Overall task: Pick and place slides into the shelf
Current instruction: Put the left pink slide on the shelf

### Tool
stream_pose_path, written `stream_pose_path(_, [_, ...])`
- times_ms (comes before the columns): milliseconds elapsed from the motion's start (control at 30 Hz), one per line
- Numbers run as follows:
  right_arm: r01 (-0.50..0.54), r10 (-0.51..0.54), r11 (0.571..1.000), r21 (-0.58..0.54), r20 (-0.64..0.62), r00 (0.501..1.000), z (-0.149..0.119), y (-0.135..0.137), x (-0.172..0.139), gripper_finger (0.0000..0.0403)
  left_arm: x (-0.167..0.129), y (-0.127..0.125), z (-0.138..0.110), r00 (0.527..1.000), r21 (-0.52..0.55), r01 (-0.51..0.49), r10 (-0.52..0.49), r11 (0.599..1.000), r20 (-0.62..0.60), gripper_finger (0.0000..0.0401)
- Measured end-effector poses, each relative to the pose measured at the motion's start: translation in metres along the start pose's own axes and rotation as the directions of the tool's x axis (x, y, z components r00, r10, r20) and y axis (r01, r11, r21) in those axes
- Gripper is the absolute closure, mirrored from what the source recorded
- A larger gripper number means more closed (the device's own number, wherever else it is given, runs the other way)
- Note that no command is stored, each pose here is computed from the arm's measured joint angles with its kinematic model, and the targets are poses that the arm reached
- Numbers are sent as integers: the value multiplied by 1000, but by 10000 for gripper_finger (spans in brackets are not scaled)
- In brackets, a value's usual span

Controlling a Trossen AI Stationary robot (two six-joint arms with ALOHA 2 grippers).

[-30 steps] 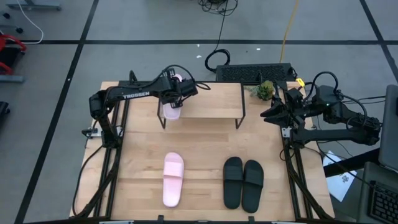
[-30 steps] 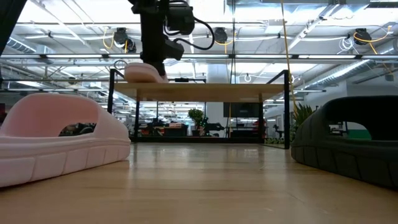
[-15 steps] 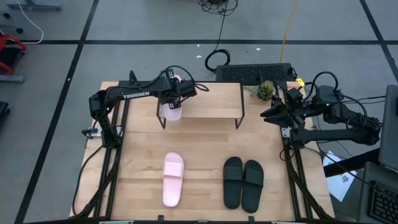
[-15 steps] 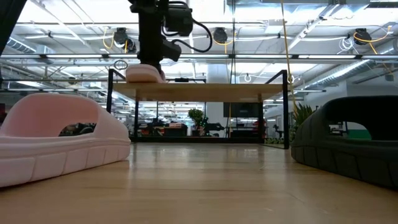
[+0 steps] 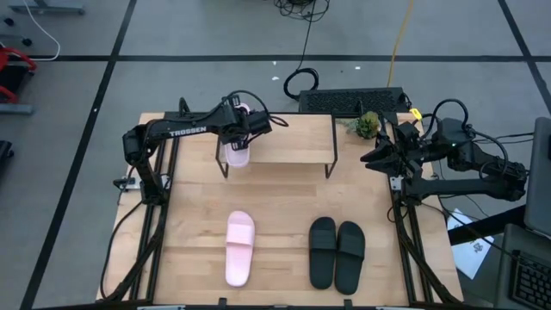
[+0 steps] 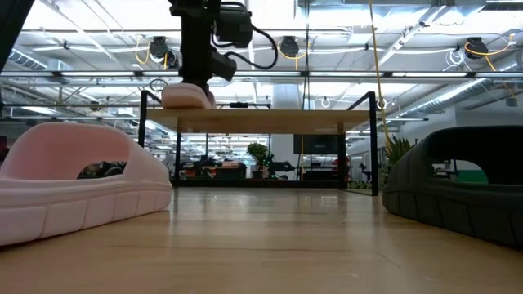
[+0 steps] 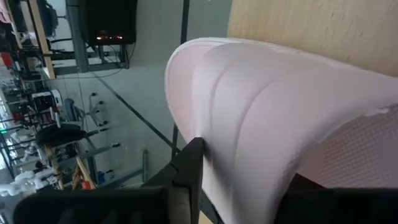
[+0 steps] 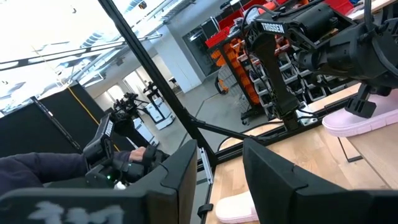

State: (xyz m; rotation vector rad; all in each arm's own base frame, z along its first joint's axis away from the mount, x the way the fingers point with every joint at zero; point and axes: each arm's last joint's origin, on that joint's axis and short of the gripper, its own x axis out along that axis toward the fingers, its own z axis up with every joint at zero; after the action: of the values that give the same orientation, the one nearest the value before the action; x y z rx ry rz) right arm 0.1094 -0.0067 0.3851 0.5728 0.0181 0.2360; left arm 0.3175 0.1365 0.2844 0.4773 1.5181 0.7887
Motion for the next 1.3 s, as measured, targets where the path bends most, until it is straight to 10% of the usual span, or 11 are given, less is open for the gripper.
stream_pose_path(1300, [-1,1,1000,0,1,1000,0,0,0,282,-2,16,-5,996,-96,75,-70,993,59,316])
